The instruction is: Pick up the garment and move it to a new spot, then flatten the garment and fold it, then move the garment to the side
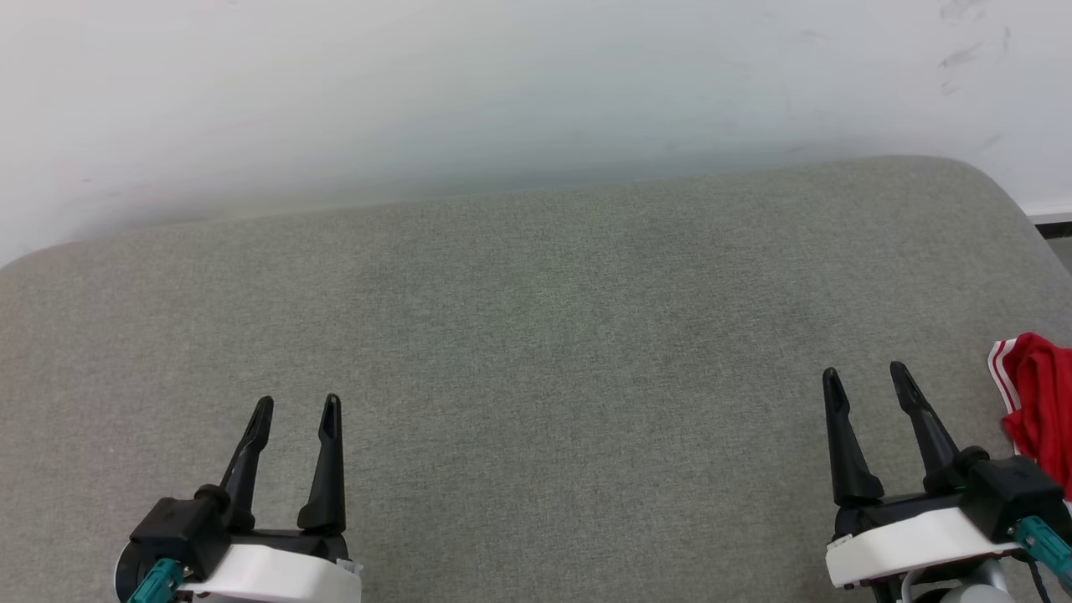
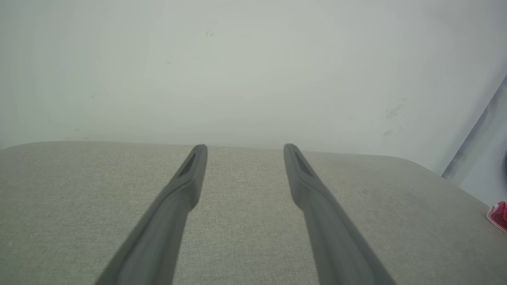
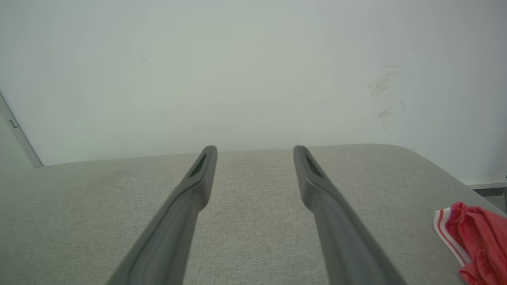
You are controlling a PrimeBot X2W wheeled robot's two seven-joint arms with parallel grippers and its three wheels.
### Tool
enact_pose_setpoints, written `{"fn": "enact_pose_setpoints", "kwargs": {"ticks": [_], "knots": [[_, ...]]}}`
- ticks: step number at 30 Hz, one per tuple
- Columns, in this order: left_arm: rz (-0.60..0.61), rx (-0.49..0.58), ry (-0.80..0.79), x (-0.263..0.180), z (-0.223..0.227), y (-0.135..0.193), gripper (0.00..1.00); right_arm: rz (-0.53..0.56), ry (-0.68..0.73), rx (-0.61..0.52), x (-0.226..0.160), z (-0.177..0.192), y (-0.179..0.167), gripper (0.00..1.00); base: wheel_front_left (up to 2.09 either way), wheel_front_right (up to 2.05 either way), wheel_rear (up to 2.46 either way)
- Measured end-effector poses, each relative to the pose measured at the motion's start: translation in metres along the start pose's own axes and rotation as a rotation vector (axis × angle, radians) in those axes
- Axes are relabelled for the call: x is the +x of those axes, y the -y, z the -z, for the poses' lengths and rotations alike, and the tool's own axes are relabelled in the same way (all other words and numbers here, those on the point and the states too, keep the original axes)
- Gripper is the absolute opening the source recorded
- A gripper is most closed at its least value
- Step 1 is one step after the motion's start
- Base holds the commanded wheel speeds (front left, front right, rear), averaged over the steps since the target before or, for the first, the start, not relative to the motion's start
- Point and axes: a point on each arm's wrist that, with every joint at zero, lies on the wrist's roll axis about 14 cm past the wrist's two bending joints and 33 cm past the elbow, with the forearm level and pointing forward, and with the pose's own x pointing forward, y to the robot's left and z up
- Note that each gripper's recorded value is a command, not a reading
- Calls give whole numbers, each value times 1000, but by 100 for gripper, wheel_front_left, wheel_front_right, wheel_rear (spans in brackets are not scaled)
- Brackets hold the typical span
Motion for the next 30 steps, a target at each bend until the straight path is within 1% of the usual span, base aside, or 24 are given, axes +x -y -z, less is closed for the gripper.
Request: {"fn": "enact_pose_setpoints", "kwargs": {"ticks": [21, 22, 27, 30], "knots": [[-19, -8, -9, -2, 3, -5, 100, -10, -12, 16, 0, 5, -6, 100, 0, 0, 0], [-19, -8, -8, -2, 3, -5, 0, -10, -15, 16, 0, 6, -6, 0, 0, 0, 0], [-37, -29, -71, -12, 22, -8, 0, 1, -85, 30, -11, 27, -4, 0, 0, 0, 0], [-57, -81, -85, -14, 25, -11, 0, 18, -90, 89, -11, 28, -2, 0, 0, 0, 0]]}}
